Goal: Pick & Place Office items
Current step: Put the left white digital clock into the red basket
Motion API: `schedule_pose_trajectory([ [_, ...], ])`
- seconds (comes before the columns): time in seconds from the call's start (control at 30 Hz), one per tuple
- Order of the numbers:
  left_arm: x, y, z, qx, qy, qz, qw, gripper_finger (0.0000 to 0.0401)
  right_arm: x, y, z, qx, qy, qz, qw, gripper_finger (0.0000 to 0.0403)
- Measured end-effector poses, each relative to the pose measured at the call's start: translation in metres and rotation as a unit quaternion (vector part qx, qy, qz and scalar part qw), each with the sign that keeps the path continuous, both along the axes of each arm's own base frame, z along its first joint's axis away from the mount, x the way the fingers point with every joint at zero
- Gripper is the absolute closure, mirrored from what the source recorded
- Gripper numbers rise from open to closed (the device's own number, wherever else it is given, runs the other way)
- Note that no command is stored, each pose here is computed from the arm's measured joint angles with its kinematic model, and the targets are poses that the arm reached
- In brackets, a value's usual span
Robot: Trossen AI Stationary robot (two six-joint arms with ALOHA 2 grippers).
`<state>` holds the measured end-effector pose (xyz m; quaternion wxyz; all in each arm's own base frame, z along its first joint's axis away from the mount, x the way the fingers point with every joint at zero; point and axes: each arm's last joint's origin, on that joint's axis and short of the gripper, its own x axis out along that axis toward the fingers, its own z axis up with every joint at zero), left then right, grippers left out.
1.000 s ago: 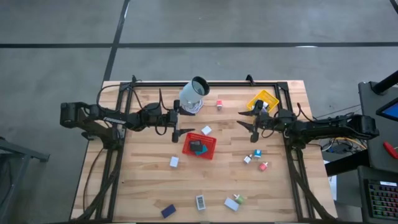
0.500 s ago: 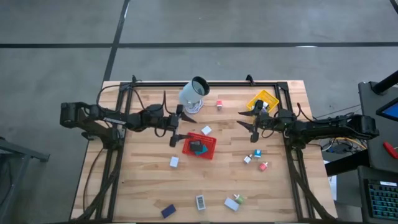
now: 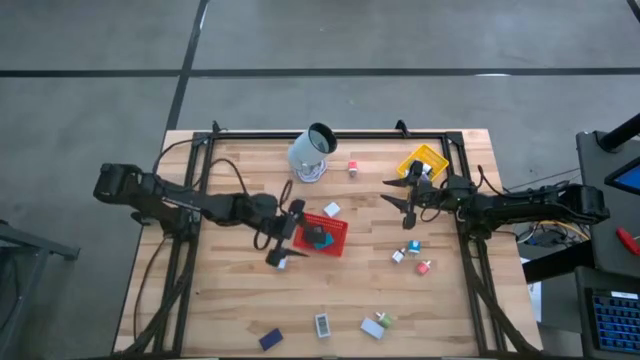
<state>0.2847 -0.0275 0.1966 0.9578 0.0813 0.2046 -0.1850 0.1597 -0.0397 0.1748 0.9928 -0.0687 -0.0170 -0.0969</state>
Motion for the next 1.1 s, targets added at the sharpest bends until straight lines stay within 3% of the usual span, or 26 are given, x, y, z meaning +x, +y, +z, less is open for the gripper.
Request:
schedule_pose_trajectory([
  [0.37, -0.011, -0.028, -0.010, 0.004, 0.135, 0.019, 0.991, 0.0077, 0.000, 0.001, 0.000, 0.000, 0.000, 0.010, 1.000, 0.0225],
  [0.8, -0.022, -0.041, -0.019, -0.094, 0.239, 0.108, 0.960, 0.0077, 0.000, 0.001, -0.003, 0.007, 0.013, 0.011, 1.000, 0.0225],
  [1.1, -0.026, -0.054, -0.019, -0.153, 0.257, 0.175, 0.938, 0.0077, 0.000, 0.001, -0.003, 0.007, 0.014, 0.011, 1.000, 0.0225],
])
